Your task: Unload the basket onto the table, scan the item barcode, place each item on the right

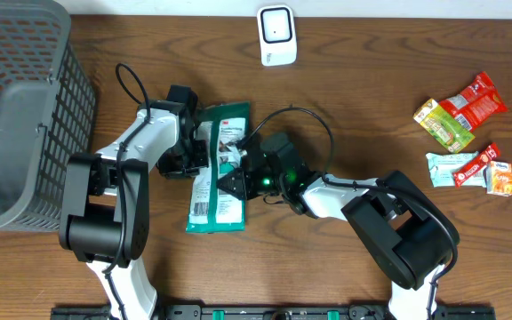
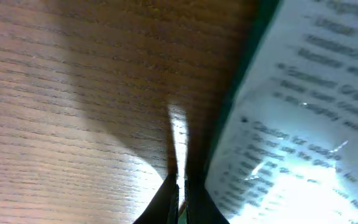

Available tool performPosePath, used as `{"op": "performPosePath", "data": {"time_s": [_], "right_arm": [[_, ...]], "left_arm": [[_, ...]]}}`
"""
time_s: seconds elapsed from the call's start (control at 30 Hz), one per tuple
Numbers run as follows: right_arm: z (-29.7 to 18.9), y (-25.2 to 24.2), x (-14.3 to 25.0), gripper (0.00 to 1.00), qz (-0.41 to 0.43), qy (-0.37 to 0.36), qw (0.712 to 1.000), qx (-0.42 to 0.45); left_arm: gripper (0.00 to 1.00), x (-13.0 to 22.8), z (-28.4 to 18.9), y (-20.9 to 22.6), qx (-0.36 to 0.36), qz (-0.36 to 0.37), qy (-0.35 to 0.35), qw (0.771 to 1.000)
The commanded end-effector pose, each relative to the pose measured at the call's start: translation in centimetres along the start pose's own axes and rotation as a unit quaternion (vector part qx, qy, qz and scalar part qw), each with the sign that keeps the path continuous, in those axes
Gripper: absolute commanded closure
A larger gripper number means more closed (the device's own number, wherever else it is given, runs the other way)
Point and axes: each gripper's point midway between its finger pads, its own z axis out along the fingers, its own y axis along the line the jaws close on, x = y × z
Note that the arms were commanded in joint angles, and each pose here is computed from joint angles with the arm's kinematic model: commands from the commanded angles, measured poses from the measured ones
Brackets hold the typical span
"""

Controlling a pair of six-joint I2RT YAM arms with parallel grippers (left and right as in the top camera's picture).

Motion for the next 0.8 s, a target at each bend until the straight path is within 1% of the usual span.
{"op": "performPosePath", "data": {"time_s": [0.0, 0.07, 0.13, 0.17, 0.23, 0.33, 0.37, 0.4, 0.43, 0.53, 0.57, 0.6, 0.63, 0.77], "right_arm": [[0.0, -0.5, 1.3, 0.99, -0.010, 0.027, 1.000, -0.001], [-0.3, -0.3, 1.3, 0.99, -0.021, 0.033, 0.999, -0.012], [-1.1, -0.5, 0.8, 0.99, -0.030, 0.029, 0.999, -0.007], [-1.6, -0.7, 0.5, 0.99, -0.034, 0.027, 0.999, -0.003], [-3.1, -0.8, -0.1, 0.99, -0.045, 0.025, 0.999, 0.011], [-5.5, -1.6, -0.7, 0.99, -0.058, 0.021, 0.996, 0.059], [-6.0, -1.8, -0.8, 0.99, -0.062, 0.019, 0.995, 0.073], [-7.1, -2.4, -1.2, 0.99, -0.071, 0.012, 0.992, 0.105], [-7.7, -2.6, -1.4, 0.99, -0.077, 0.008, 0.989, 0.125], [-9.8, -2.6, -1.9, 0.99, -0.111, -0.001, 0.978, 0.176], [-10.0, -2.5, -1.9, 0.99, -0.118, -0.001, 0.977, 0.177], [-10.3, -1.9, -1.9, 0.99, -0.135, 0.000, 0.975, 0.175], [-10.3, -1.6, -1.8, 0.99, -0.149, 0.003, 0.973, 0.173], [-10.2, -1.1, -1.9, 0.99, -0.212, 0.011, 0.962, 0.171]], "left_arm": [[0.92, 2.9, 4.4, -0.2, 0.010, 0.019, 0.072, 0.997], [0.92, 2.7, 3.8, -0.3, 0.012, 0.022, 0.064, 0.998], [0.92, 1.9, 2.0, -0.6, 0.018, 0.025, 0.033, 0.999], [0.91, 1.4, 1.1, -0.5, 0.014, 0.027, 0.014, 0.999], [0.88, 0.1, -2.1, 0.4, -0.014, 0.020, -0.049, 0.999], [0.87, -1.0, -6.3, 1.3, -0.034, 0.009, -0.124, 0.992], [0.86, -1.1, -6.8, 1.3, -0.034, 0.008, -0.133, 0.991], [0.79, -1.3, -8.4, 1.6, -0.032, 0.004, -0.157, 0.987], [0.75, -1.5, -9.5, 1.7, -0.027, 0.000, -0.173, 0.984], [0.54, -1.9, -12.7, 3.1, -0.011, -0.033, -0.219, 0.975], [0.50, -2.0, -13.2, 3.6, -0.010, -0.041, -0.227, 0.973], [0.44, -2.1, -13.9, 4.3, -0.008, -0.052, -0.237, 0.970], [0.40, -2.2, -14.4, 5.2, -0.008, -0.065, -0.244, 0.968], [0.26, -2.6, -14.7, 7.5, -0.012, -0.099, -0.247, 0.964]]}}
